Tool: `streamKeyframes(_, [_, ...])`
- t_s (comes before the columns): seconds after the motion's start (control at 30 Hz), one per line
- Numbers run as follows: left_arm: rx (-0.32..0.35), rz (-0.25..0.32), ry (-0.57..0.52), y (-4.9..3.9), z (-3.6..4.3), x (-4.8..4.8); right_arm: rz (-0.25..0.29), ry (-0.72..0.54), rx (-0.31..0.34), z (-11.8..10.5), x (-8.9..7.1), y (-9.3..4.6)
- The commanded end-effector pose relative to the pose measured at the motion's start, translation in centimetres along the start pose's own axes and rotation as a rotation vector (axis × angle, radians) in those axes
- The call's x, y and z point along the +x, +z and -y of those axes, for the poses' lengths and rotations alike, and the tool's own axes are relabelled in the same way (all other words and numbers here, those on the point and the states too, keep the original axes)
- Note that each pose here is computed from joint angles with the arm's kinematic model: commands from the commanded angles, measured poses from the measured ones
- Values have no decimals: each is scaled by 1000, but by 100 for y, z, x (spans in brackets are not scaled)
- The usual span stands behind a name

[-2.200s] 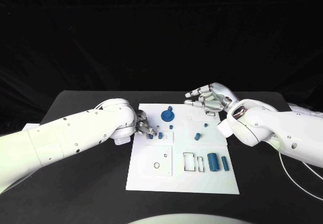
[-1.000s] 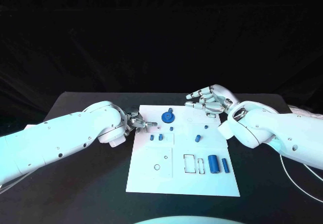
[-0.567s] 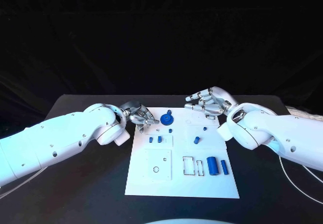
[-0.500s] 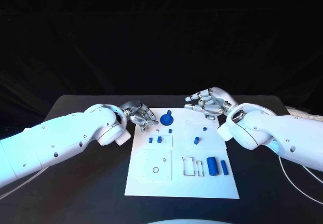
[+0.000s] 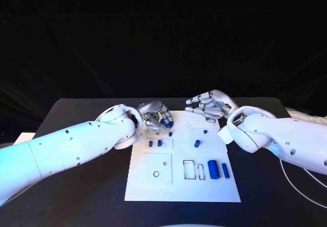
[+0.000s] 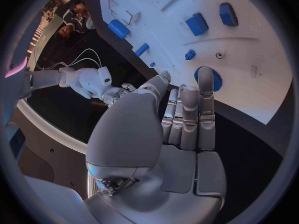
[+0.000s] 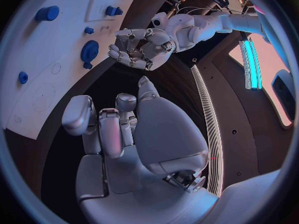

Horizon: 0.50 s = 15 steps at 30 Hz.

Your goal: Assemble the parts on the task board

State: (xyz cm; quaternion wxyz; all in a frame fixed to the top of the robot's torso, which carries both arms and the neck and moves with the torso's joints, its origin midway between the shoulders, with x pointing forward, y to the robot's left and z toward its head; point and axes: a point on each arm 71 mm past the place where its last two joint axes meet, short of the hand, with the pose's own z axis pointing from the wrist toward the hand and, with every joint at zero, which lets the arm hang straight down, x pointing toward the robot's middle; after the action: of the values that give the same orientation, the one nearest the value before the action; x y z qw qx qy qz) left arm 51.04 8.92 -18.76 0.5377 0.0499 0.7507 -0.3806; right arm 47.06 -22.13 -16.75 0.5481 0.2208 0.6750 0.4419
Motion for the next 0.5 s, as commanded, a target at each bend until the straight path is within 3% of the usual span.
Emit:
streamKeyframes(0.03, [28, -55, 192, 45, 39, 59, 9, -14, -22, -18, 3, 2])
streamKeyframes(0.2, [2, -101, 268, 130, 61, 132, 19, -14, -30, -29, 6, 5])
streamKeyframes(0.5, [-14, -127, 329, 202, 97, 193, 22, -13, -35, -38, 11, 8])
